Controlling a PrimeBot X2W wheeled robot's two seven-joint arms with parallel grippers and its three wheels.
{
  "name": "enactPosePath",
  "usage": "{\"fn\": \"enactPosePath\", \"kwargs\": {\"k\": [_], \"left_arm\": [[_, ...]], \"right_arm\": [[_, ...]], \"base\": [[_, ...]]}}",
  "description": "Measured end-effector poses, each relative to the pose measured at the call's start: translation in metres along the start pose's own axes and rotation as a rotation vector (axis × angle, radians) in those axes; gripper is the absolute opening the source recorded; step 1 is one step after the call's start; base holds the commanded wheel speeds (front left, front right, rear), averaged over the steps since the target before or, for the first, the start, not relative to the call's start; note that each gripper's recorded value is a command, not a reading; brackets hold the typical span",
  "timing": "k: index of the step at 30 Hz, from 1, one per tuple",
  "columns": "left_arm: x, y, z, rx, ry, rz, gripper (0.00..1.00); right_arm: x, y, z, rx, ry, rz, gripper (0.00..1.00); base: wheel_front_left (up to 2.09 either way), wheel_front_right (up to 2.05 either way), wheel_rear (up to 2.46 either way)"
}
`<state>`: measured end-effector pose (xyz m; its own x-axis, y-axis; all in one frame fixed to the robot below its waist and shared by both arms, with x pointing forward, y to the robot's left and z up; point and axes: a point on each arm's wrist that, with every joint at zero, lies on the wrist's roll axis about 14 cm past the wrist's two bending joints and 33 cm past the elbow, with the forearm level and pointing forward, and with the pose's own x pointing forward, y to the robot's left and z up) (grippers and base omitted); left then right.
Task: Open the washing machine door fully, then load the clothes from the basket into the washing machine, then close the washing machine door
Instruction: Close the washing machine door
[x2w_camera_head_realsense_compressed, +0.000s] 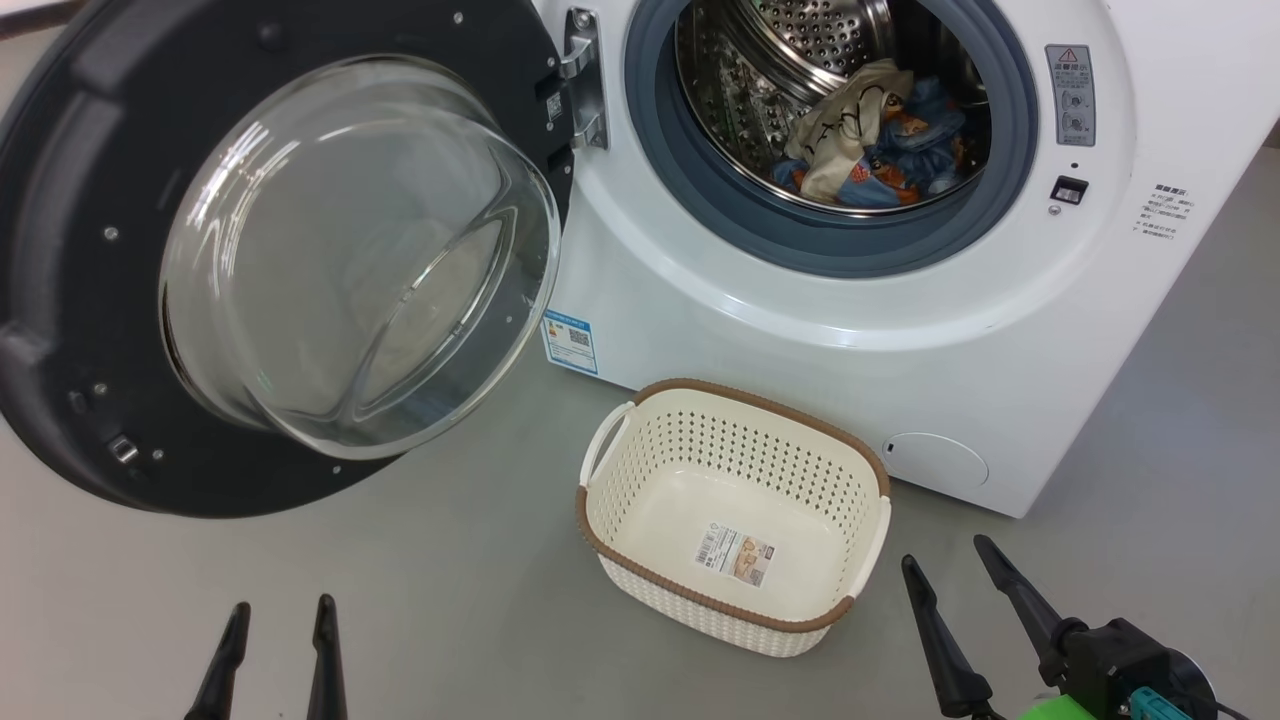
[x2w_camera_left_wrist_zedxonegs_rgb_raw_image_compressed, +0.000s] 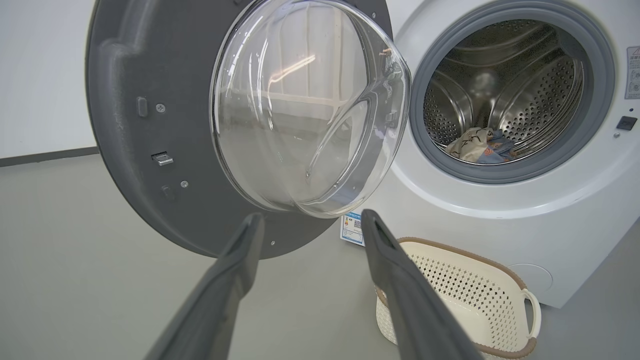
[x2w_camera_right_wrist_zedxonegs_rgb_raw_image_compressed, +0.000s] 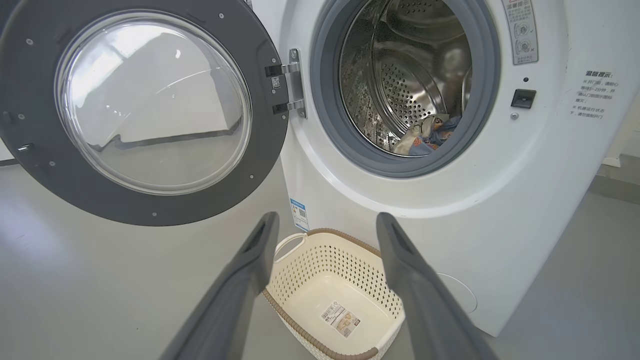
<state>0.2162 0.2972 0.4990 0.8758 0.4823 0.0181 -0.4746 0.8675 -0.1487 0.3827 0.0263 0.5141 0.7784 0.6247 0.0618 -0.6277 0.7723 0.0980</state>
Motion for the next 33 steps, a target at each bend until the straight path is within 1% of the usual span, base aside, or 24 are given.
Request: {"fn": "enactPosePath", "kwargs": {"k": [12,13,14,15,16,17,23,27,29,31,32,33], "left_arm": [[0.000,0.000,0.001,-0.002,-0.004,0.000,1.00],[0.000,0.000,0.001,-0.001,-0.004,0.000,0.95],[0.000,0.000,0.001,0.001,-0.004,-0.001,0.47],[0.000,-0.001,0.001,0.003,-0.004,-0.001,0.24],[0.001,-0.001,0.001,0.002,-0.004,0.000,0.03],[0.001,-0.001,0.000,0.001,-0.003,0.001,0.00],[0.002,-0.002,0.002,0.002,-0.008,0.004,0.00],[0.004,-0.008,0.011,-0.028,-0.037,-0.023,0.00],[0.006,-0.013,0.023,-0.112,-0.075,-0.041,0.00],[0.008,-0.019,0.039,-0.278,-0.127,-0.060,0.00],[0.008,-0.019,0.039,-0.278,-0.127,-0.060,0.00],[0.009,-0.021,0.046,-0.335,-0.151,-0.075,0.00]], "right_arm": [[-0.001,0.000,0.001,-0.001,-0.001,-0.001,1.00],[-0.001,0.000,0.001,-0.001,-0.001,-0.001,1.00],[-0.001,0.000,0.000,0.000,-0.001,-0.001,1.00],[-0.001,0.000,0.000,0.000,0.000,-0.001,1.00],[-0.001,0.000,0.000,0.001,0.000,-0.001,1.00],[-0.001,0.000,0.000,0.001,0.000,-0.002,1.00],[0.000,-0.001,-0.001,0.000,0.002,-0.001,1.00],[0.000,-0.002,-0.001,0.000,0.004,0.000,1.00],[0.001,-0.002,-0.002,0.000,0.007,0.000,1.00],[0.001,-0.002,-0.002,-0.001,0.010,0.001,1.00],[0.001,-0.002,-0.002,-0.001,0.010,0.001,1.00],[0.001,-0.003,-0.002,-0.002,0.010,0.001,1.00]], "base": [[0.00,0.00,0.00],[0.00,0.00,0.00],[0.00,0.00,0.00],[0.00,0.00,0.00],[0.00,0.00,0.00],[0.00,0.00,0.00],[0.00,0.00,0.00],[0.00,0.00,0.00],[0.00,0.00,0.00],[0.00,0.00,0.00],[0.00,0.00,0.00],[0.00,0.00,0.00]]}}
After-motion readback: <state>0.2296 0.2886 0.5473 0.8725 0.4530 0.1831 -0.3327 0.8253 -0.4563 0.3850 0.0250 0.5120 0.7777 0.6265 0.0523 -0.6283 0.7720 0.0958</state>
